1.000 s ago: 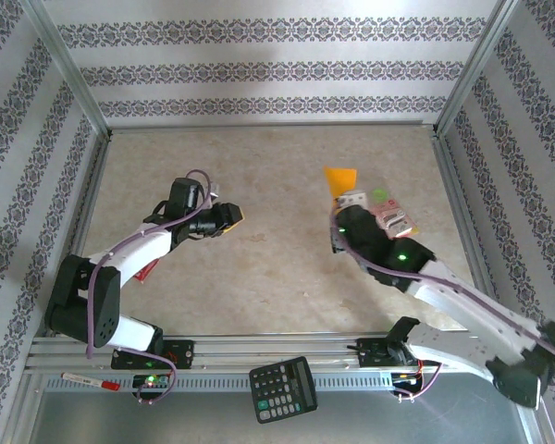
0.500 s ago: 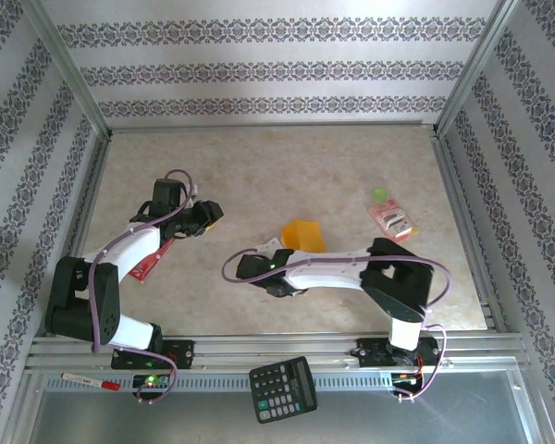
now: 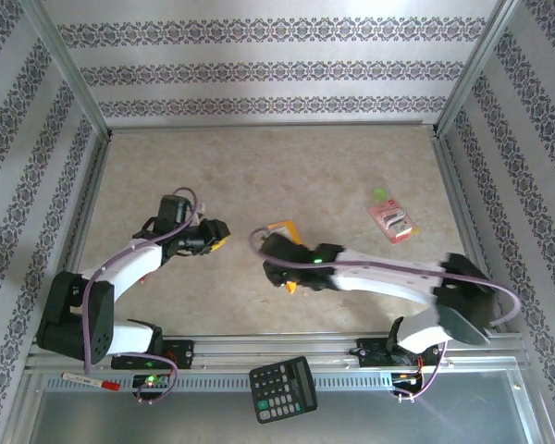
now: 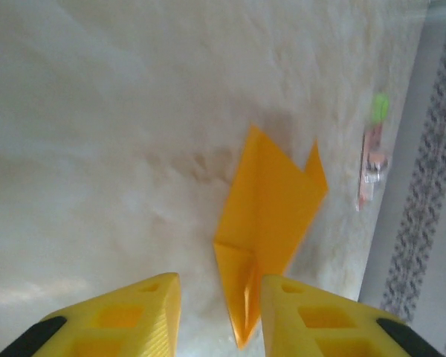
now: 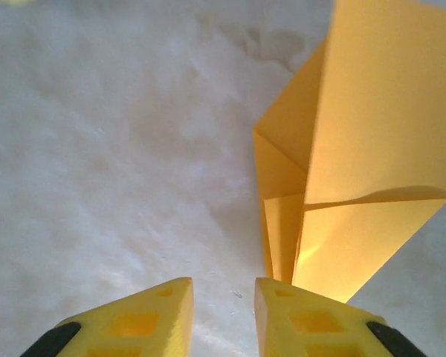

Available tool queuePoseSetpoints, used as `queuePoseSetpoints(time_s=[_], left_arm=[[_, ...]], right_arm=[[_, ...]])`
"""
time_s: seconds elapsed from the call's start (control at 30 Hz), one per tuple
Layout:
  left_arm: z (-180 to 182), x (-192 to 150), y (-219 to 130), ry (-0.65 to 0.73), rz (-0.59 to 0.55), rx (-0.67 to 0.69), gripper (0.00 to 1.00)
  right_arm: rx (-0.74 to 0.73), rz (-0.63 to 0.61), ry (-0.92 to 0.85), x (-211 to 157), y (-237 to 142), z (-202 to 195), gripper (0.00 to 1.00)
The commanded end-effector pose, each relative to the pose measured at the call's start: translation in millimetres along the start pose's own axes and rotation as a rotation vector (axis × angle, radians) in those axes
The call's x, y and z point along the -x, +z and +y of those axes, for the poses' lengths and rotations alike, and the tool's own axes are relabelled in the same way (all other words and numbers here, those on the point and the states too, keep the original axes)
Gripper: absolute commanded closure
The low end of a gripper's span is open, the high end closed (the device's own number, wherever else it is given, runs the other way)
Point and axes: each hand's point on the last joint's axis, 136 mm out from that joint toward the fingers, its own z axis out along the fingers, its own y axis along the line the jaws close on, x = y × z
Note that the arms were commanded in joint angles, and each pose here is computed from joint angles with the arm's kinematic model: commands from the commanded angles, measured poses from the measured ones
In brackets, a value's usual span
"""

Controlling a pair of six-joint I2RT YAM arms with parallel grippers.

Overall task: Fold a paper plane with a square sheet of paper (pick it up from the middle)
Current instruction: Turn over the paper at the center of the table, then fold the wing for the fifth time at the center of the table.

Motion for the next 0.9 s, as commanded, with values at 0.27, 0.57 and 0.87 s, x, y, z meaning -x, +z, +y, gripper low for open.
queuePoseSetpoints(time_s=[0.27,0.57,0.87], left_arm=[[-82,-107,83,0.183,0.296,-0.108,0.86],[-41,-102,116,0.168,0.403,-0.027,0.94],[-9,-89,115,0.215,0.500,0.002,0.94]], right_arm=[[0.094,-0.053,0.367,0,2,-106,0.72],[0.061,-0.047,0.395,-6,5,-123,0.71],[0.176,-0.034,0.388,5,5,-108,0.67]])
